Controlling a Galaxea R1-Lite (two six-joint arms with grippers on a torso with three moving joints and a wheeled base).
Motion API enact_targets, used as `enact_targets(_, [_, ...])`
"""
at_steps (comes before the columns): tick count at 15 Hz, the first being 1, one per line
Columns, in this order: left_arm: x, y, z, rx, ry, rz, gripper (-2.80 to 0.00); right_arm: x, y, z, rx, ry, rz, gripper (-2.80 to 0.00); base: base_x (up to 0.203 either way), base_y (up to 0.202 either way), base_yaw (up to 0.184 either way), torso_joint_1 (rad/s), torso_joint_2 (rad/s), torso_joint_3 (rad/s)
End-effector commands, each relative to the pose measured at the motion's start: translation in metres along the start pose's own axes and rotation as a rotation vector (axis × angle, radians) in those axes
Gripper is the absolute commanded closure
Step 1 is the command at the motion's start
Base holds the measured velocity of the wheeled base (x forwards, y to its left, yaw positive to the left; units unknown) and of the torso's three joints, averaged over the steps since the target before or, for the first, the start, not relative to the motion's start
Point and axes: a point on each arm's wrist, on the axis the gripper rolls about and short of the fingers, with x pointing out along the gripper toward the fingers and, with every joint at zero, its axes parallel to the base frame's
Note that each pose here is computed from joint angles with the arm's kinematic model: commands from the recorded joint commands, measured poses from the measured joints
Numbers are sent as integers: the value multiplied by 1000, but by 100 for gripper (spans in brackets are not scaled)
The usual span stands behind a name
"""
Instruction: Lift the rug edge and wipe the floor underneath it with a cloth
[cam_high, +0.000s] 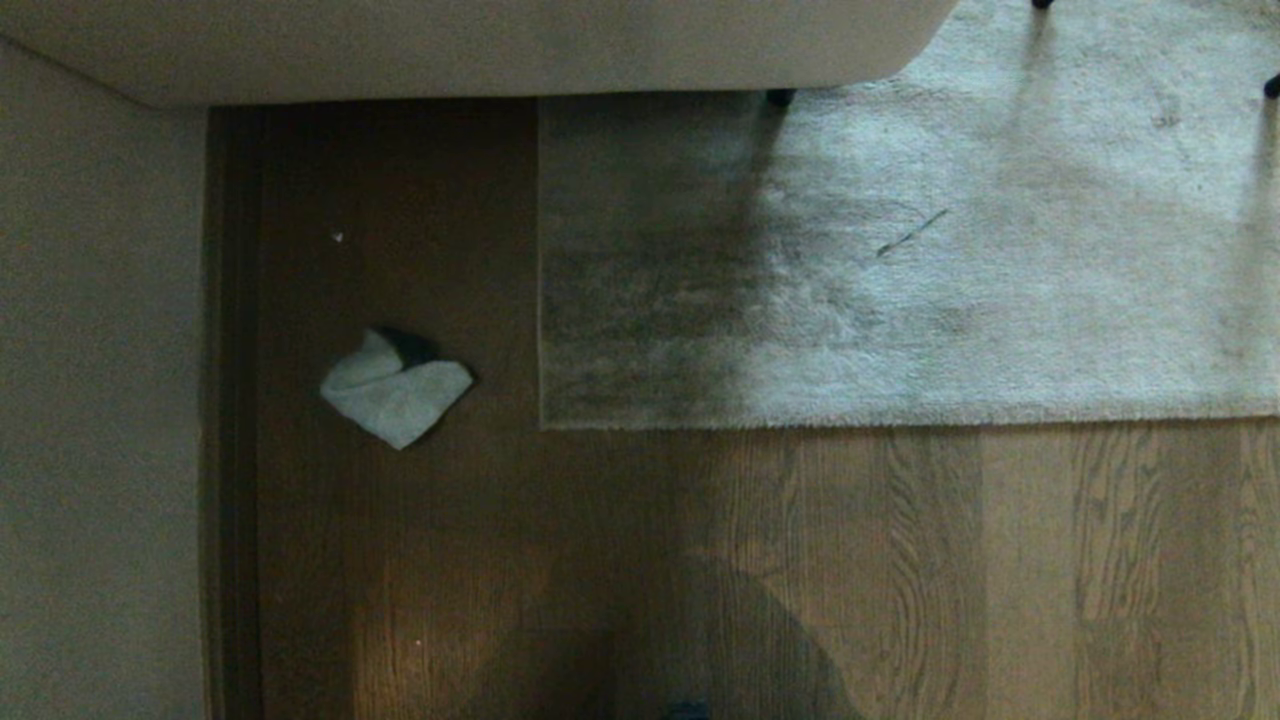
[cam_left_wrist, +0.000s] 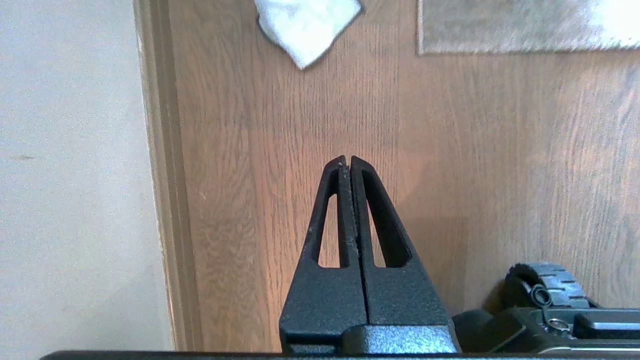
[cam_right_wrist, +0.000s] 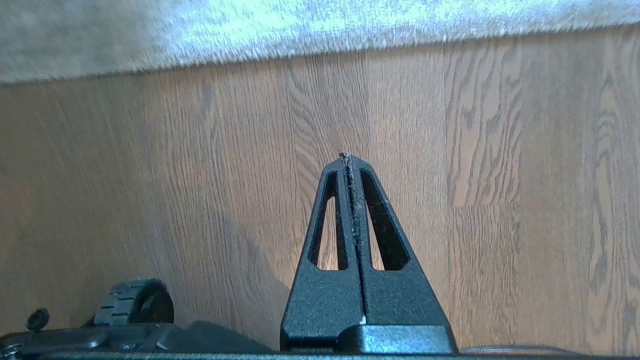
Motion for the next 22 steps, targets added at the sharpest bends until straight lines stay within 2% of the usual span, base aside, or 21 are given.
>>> enact_targets(1, [0,0,0,-1,-1,1,0,0,0,0,0,-1,0,0,0,0,0,-1,3,198])
enact_targets(22, [0,0,0,-2,1,1,0,0,0,0,0,0,0,0,0,0,0,2,2,203])
